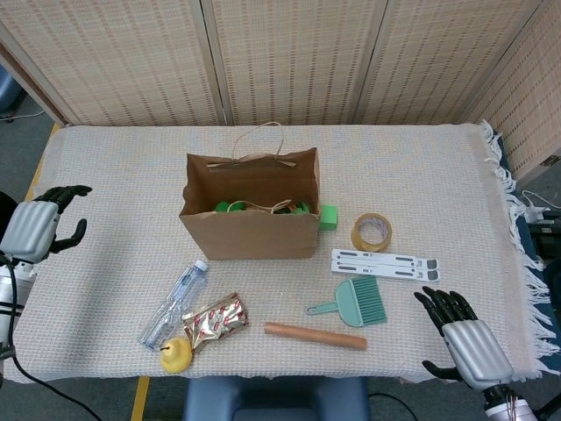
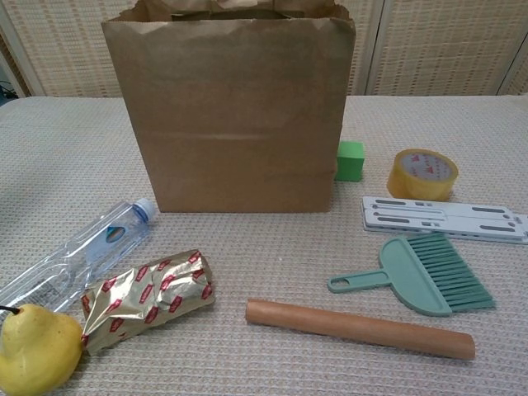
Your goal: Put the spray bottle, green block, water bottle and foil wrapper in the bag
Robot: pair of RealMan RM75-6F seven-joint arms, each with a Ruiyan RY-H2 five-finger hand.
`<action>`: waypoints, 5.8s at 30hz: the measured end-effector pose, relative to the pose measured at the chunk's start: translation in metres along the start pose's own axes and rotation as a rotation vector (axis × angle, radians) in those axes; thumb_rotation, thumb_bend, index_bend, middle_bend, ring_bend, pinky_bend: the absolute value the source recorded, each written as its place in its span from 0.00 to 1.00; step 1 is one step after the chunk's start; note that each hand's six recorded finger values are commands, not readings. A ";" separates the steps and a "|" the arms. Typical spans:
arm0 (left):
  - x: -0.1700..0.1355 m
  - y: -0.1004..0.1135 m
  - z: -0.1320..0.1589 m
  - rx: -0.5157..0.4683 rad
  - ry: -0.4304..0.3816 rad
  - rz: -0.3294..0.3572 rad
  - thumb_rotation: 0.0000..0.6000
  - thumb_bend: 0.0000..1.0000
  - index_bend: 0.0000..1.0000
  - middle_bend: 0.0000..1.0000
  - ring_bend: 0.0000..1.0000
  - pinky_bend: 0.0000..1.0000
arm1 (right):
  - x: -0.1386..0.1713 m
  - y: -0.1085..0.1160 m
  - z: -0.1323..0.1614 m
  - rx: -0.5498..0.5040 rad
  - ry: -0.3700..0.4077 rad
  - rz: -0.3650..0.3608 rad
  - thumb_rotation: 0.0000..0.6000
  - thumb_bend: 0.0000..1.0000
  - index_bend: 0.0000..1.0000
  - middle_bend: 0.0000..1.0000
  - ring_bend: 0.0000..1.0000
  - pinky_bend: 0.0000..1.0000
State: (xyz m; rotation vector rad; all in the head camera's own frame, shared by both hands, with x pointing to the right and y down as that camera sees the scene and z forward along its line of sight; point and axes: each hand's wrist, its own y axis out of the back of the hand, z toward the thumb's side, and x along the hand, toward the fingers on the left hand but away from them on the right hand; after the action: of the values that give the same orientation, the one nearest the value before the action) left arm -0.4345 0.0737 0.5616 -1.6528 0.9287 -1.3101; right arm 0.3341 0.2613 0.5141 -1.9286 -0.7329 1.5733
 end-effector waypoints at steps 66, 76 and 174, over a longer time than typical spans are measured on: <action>-0.013 -0.171 0.118 0.893 -1.153 -0.158 1.00 0.39 0.00 0.00 0.00 0.09 | -0.009 -0.011 -0.007 -0.020 -0.030 0.067 1.00 0.06 0.00 0.00 0.00 0.00; 0.003 -0.163 0.111 0.946 -1.107 -0.135 1.00 0.39 0.00 0.00 0.00 0.07 | -0.011 -0.012 -0.008 -0.019 -0.035 0.075 1.00 0.06 0.00 0.00 0.00 0.00; 0.041 -0.057 -0.012 0.992 -0.449 0.049 1.00 0.61 0.59 0.60 0.55 0.73 | -0.007 -0.013 0.006 -0.033 0.005 0.088 1.00 0.06 0.00 0.00 0.00 0.00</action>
State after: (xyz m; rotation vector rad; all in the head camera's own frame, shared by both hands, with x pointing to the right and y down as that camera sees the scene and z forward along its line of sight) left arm -0.4350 0.0572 0.6313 -1.0300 -0.0038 -1.0247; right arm 0.3258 0.2658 0.5271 -2.0123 -0.6851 1.6175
